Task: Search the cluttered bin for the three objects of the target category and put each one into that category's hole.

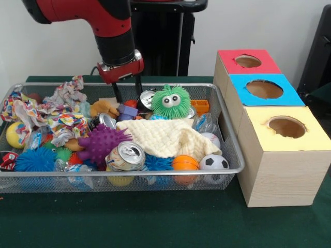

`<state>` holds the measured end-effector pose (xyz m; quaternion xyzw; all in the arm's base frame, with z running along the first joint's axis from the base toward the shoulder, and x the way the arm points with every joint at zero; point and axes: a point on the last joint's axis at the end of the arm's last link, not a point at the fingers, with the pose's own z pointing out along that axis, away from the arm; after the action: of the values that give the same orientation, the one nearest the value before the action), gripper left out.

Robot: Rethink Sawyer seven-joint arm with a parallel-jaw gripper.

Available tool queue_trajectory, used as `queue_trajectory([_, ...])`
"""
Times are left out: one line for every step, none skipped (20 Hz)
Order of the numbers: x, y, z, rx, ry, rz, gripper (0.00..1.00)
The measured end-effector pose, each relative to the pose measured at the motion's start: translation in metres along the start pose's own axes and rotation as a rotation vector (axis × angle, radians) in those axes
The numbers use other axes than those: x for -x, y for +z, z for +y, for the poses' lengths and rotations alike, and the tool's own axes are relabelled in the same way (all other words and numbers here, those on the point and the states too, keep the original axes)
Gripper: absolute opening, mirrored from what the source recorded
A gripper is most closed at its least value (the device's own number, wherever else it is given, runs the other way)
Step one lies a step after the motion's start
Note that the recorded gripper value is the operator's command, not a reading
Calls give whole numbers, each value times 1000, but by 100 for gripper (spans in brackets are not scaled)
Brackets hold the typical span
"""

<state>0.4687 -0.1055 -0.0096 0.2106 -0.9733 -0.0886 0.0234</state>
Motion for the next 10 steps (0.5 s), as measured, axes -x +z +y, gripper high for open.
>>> queue_trajectory([-1,0,1,-7,-12,2,100])
queue_trajectory([-2,-1,1,-12,-22,5,100])
queue_trajectory([-3,-1,3,-22,-43,10,100])
queue_trajectory([-5,-1,4,-32,-63,15,100])
queue_trajectory([-6,-2,5,-41,-80,16,100])
queue_trajectory([-6,-2,5,-46,-87,16,100])
queue_trajectory([-6,-3,5,-62,-109,14,100])
queue_trajectory([-6,-5,5,-78,-130,13,100])
queue_trajectory([-6,-5,4,-81,-134,14,100])
queue_trajectory([-6,-6,4,-86,-140,14,100])
